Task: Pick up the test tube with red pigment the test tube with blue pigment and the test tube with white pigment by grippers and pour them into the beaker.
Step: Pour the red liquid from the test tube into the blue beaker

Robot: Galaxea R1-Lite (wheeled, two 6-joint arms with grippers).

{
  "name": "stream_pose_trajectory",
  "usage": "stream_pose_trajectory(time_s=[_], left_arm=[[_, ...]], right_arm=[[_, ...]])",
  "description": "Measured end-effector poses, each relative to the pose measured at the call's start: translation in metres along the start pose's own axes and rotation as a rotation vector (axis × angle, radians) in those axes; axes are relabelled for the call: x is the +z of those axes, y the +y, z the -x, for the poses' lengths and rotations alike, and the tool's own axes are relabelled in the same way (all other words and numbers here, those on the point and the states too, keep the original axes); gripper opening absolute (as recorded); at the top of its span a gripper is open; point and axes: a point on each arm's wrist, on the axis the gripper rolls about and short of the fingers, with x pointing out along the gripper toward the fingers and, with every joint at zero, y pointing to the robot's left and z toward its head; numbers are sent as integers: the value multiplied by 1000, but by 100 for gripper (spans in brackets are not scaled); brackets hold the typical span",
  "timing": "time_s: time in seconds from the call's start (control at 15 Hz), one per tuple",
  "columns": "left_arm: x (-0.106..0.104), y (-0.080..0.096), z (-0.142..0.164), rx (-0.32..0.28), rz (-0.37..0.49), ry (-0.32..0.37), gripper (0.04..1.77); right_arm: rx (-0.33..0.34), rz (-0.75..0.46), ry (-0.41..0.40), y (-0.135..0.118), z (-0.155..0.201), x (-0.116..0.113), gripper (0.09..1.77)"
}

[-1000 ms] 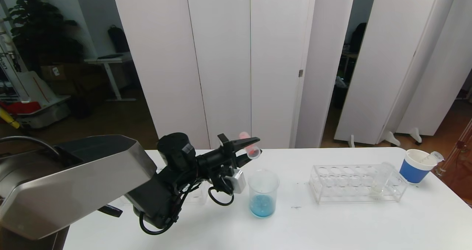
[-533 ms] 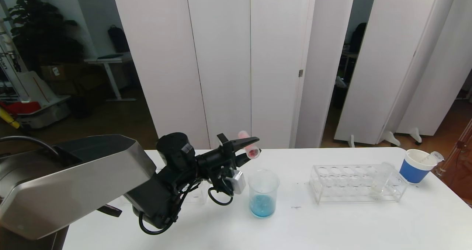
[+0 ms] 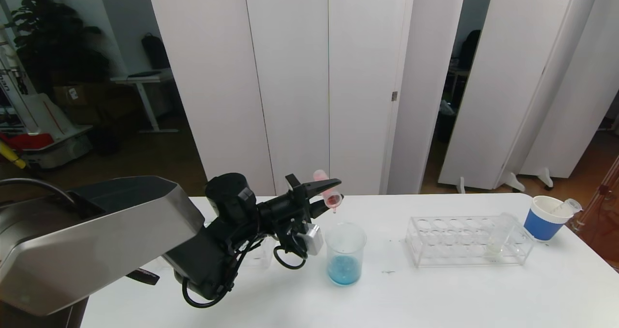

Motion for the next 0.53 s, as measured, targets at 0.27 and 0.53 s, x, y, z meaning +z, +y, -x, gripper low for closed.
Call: stream_pose_trajectory(time_s=[0.27, 0.53], left_arm=[[2, -1, -4, 6, -16, -8, 58], [2, -2, -6, 5, -25, -9, 58]], right_arm=[[0, 0, 0, 0, 0, 0, 175], [0, 0, 0, 0, 0, 0, 175]])
